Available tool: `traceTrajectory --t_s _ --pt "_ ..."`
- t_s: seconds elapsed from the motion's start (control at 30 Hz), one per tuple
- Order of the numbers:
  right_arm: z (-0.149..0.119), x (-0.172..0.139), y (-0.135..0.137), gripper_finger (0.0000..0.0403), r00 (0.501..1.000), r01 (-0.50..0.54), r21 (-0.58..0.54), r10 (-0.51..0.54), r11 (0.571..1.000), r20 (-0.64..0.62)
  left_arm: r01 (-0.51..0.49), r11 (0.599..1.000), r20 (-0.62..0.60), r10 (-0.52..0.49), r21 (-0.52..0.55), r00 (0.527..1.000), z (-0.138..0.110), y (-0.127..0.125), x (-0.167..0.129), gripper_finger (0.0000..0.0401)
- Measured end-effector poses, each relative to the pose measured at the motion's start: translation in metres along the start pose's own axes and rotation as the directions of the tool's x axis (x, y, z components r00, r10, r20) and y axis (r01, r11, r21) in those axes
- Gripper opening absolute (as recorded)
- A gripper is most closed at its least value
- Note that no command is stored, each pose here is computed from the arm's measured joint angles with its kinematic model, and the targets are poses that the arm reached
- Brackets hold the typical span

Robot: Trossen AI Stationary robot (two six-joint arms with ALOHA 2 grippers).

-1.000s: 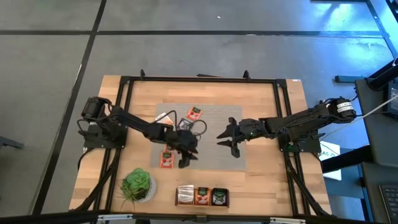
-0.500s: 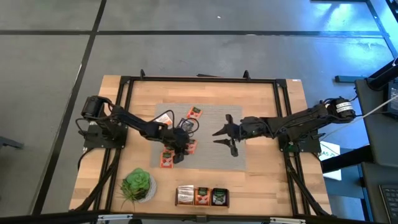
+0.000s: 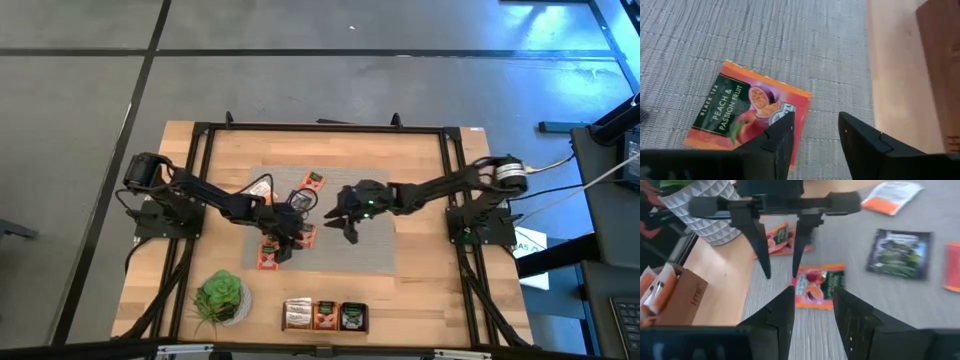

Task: Pick & Place Tea
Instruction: Put the orange tea bag into the middle section of the wooden organizer

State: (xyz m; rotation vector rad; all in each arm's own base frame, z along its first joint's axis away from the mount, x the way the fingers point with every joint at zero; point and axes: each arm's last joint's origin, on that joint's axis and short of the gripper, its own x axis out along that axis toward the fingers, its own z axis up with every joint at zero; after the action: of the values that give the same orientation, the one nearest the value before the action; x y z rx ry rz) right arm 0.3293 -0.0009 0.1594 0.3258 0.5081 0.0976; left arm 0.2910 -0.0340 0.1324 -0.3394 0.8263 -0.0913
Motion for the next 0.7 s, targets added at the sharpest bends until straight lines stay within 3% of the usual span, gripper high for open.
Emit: traceTrajectory --t_s 0.13,0.4,0.7 --pt "0.006 0.023 -0.004 0.0136 0.998 -0.049 -0.018 0.048 0.999 -0.042 -0.016 1.0 -0.04 0.015 -0.014 0.999 -0.004 0.0 -0.001 0.015" --pt "0.008 0.051 -0.016 0.0136 0.995 -0.018 0.007 0.019 1.0 -0.103 -0.089 0.995 -0.073 0.086 -0.051 0.994 -0.015 0.003 0.014 0.0148" --pt "0.002 0.053 -0.019 0.0143 0.985 0.008 0.055 0.001 0.998 -0.171 -0.089 0.996 -0.063 0.087 -0.029 0.994 -0.017 0.002 0.017 0.0146"
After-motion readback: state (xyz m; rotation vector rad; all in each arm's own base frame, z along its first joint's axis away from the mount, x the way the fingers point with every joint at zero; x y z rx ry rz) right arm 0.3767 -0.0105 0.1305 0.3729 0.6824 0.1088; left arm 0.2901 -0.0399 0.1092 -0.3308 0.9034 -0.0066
